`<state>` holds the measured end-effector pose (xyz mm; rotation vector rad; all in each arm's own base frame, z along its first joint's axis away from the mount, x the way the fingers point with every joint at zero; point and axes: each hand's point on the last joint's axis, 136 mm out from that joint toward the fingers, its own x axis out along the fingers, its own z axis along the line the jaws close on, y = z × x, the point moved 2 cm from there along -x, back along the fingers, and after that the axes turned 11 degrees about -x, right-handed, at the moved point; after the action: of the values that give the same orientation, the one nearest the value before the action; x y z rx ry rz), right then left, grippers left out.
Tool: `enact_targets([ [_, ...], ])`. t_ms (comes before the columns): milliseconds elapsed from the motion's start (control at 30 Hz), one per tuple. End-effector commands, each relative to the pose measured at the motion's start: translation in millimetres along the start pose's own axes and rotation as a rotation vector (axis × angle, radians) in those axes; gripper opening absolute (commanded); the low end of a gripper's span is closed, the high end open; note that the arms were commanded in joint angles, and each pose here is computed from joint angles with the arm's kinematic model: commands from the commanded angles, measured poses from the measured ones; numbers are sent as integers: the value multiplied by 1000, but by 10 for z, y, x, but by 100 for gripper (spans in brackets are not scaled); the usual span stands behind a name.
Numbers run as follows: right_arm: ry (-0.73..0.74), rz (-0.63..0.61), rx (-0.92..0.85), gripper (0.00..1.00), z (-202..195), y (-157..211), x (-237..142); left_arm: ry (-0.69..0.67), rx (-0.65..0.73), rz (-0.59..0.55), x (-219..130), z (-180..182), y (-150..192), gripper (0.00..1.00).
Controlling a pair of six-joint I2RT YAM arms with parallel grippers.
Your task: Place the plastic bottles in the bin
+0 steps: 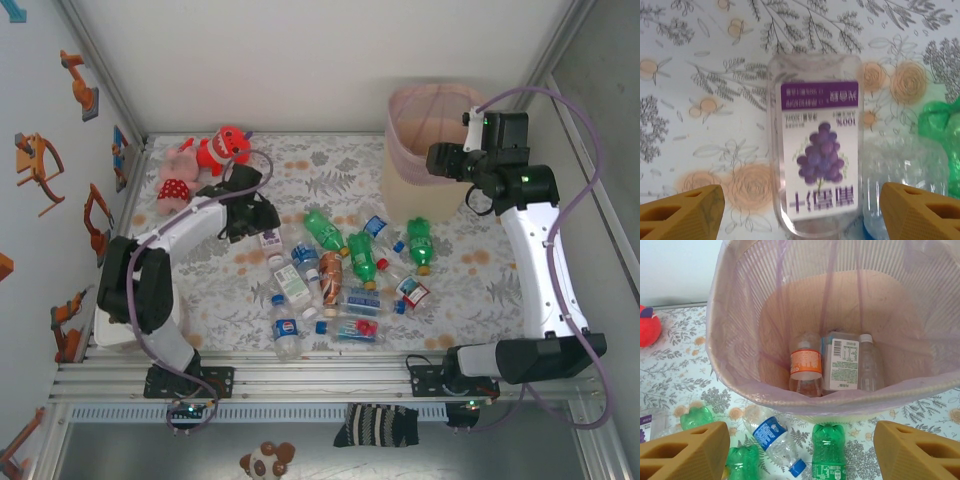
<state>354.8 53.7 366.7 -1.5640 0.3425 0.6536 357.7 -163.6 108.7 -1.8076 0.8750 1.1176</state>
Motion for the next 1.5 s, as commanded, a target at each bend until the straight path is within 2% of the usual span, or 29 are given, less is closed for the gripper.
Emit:
enact_targets([
  [0,3,-25,3,75,20,-43,-116,10,34,31,95,-103,-99,83],
  [300,6,-21,-11,75,22,-56,-132,-63,56,98,457,-122,-175,86],
  [533,12,-14,-13,75,17,-21,-161,-101,72,142,601,20,-120,75],
  [667,7,-16,-9,75,31,-2,-179,-126,88,122,563,132,-157,68],
  [800,10,-15,-8,74,32,14,-195,-156,118,100,487,278,-256,65],
  [933,6,-16,-8,75,43,34,-213,-137,169,130,450,360,-284,64],
  [1100,-1,-12,-7,75,58,55,-221,-111,196,207,455,399,-141,68],
  [1267,-12,-17,1,74,85,67,-257,-111,183,225,371,460,-8,82],
  [1467,-16,-24,0,75,102,84,-319,-148,205,260,298,552,194,82],
])
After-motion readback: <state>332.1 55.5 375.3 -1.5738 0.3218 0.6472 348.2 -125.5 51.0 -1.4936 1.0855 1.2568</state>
